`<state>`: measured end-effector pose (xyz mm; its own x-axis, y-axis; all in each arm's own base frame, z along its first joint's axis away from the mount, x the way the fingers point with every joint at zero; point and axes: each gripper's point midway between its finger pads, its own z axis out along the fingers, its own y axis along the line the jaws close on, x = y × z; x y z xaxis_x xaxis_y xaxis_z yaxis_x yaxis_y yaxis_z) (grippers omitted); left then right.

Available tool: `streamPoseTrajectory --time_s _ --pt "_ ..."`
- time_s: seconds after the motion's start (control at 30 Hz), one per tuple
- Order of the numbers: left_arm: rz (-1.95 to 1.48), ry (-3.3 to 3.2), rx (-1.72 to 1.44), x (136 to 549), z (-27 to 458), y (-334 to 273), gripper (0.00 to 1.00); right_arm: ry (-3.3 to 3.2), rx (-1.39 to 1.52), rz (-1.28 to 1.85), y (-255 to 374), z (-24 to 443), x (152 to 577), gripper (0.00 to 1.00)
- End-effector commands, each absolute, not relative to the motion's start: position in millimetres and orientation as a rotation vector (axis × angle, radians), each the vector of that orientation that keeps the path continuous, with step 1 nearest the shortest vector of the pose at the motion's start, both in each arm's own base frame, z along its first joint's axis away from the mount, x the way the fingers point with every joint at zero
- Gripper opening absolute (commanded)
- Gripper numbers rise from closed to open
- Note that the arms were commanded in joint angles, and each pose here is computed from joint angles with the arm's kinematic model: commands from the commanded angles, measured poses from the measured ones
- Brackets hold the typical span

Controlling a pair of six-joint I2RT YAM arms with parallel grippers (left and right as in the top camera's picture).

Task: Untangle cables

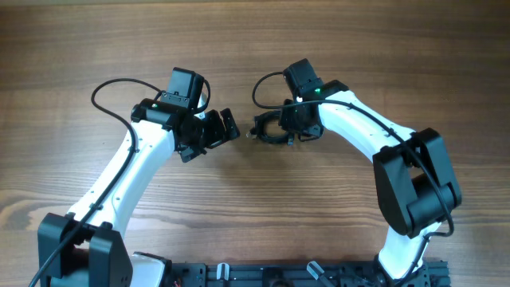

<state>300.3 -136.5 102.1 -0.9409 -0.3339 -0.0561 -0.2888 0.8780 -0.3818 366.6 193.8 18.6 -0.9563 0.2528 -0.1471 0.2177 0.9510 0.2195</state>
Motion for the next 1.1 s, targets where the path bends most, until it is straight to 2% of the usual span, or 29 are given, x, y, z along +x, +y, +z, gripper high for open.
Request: streamPoseTrajectory --time_s 0.0,0.03,0.2,0.33,0.43,0.57,0.77,0.9,1.07 --pt "-0.554 2.925 -0.485 303.7 101.6 -137.3 1.0 2.934 0.343 0.291 195.9 12.5 364.5 0.1" --pt "-0.554 2.925 -0.485 303.7 101.6 -137.3 1.0 2.93 0.337 0.293 196.3 13.4 365.5 0.04" --pt "-0.545 2.923 -0.486 304.2 101.3 -136.2 1.0 2.886 0.249 0.325 197.7 57.4 367.3 0.04" --pt "-0.549 2.924 -0.487 303.9 101.4 -136.6 1.0 2.782 0.034 0.574 220.6 120.6 358.9 0.04" --pt "-0.747 2.928 -0.451 301.0 110.3 -158.4 1.0 2.703 -0.05 0.823 243.7 162.8 346.6 0.04" --pt "-0.896 2.903 -0.409 302.9 120.0 -174.3 1.0 2.678 -0.124 1.024 263.8 178.4 335.7 0.04" --pt "-0.917 2.902 -0.393 301.8 121.4 -178.3 1.0 2.529 -0.298 1.428 301.0 221.4 320.9 0.04" --pt "-0.911 2.903 -0.377 301.1 121.2 -181.0 1.0 2.491 -0.326 1.512 307.1 232.1 317.7 0.04" --pt "-0.664 2.891 -0.413 309.4 108.7 -158.1 1.0 2.48 -0.314 1.519 308.0 234.7 320.2 0.04"
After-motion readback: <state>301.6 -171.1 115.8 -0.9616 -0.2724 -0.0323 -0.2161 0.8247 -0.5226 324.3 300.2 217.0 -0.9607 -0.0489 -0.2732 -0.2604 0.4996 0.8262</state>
